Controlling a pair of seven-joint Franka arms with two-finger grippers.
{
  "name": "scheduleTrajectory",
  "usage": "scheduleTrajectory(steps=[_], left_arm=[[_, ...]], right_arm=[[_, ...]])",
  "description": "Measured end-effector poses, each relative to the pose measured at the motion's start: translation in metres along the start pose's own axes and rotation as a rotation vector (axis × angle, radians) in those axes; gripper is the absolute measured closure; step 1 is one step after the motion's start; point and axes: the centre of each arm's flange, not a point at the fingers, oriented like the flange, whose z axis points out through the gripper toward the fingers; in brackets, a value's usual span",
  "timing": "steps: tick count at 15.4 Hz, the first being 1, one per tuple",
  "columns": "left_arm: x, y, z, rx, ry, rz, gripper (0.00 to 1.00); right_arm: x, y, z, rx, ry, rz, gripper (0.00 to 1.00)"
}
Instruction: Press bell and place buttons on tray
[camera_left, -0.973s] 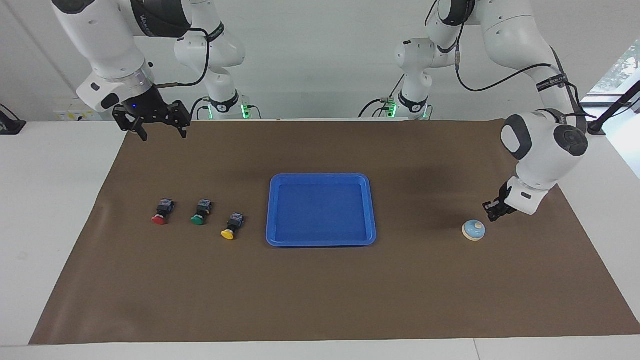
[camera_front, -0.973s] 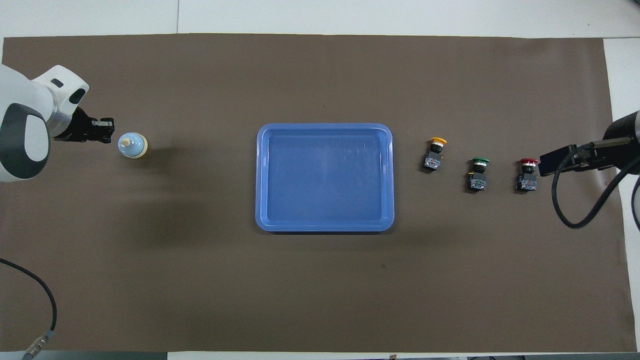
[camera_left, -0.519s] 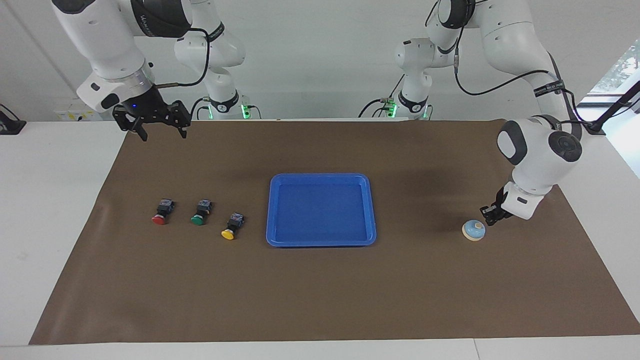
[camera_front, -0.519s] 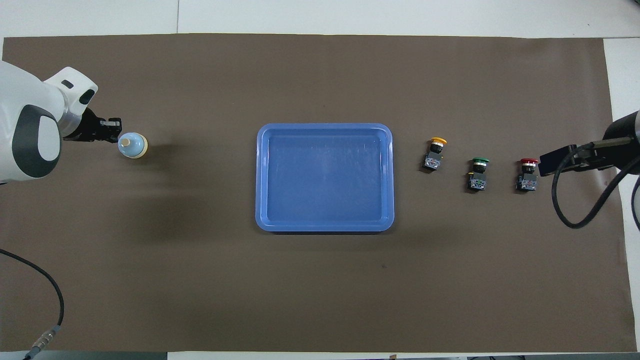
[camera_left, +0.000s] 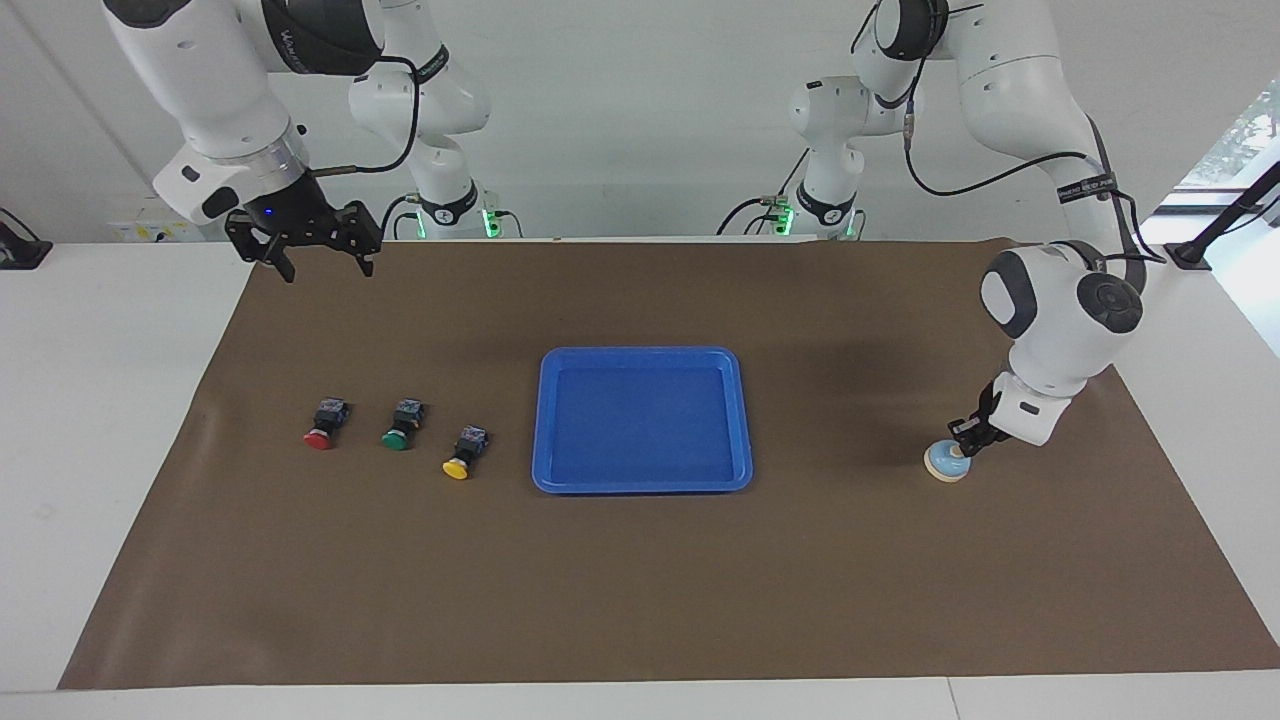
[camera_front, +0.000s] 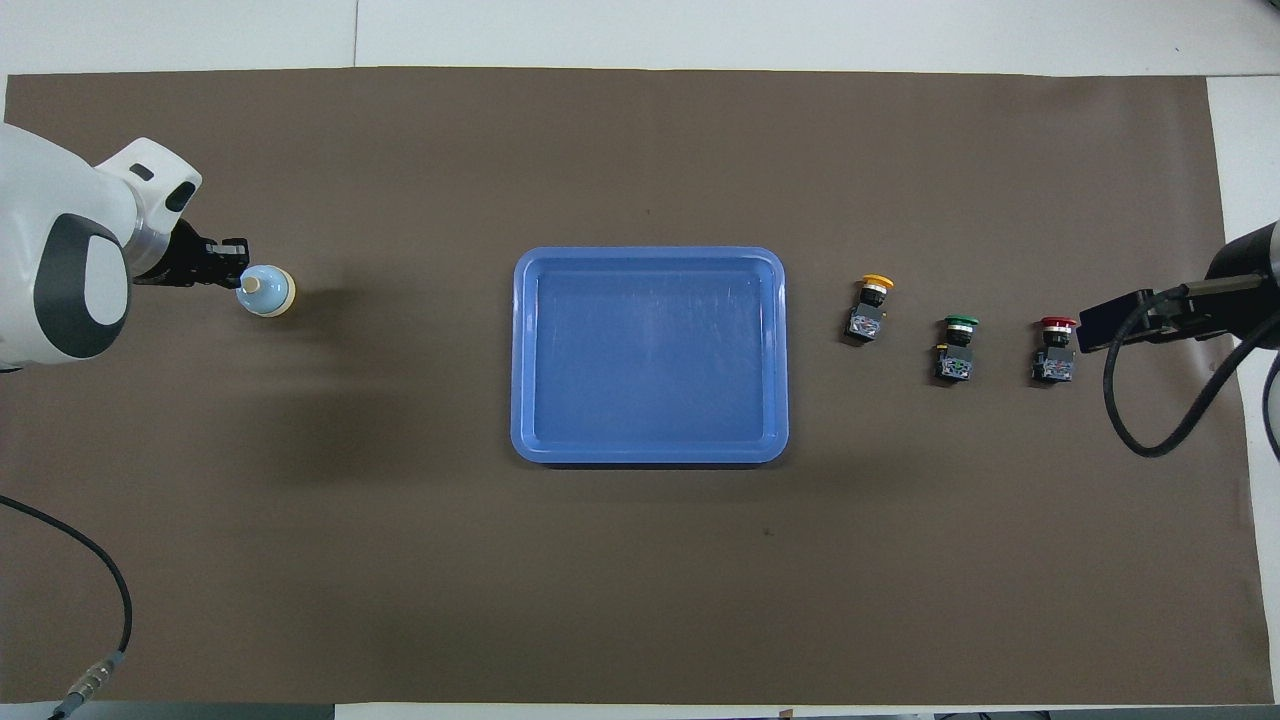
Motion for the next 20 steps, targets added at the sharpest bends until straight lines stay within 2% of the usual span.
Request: scheduleTrajectory(steps=[12, 15, 17, 18, 20], left_arm=[[-0.004, 0.006, 0.0, -0.002, 0.022, 0.004, 0.99], [0.004, 0.003, -0.026, 0.002, 0.0, -0.003, 0.99], [0.01, 0.0, -0.068, 0.004, -0.006, -0.008, 0.99], [0.011, -0.003, -0.092, 0.003, 0.005, -0.01, 0.93], [0.005, -0.006, -0.131, -0.001, 0.034, 0.001, 0.74]], right_arm=[[0.0, 0.0, 0.0, 0.0, 0.0, 0.0, 0.0], [0.0, 0.0, 0.0, 0.0, 0.0, 0.0, 0.0], [0.0, 0.0, 0.0, 0.0, 0.0, 0.0, 0.0], [0.0, 0.0, 0.0, 0.0, 0.0, 0.0, 0.0], [0.0, 0.0, 0.0, 0.0, 0.0, 0.0, 0.0]])
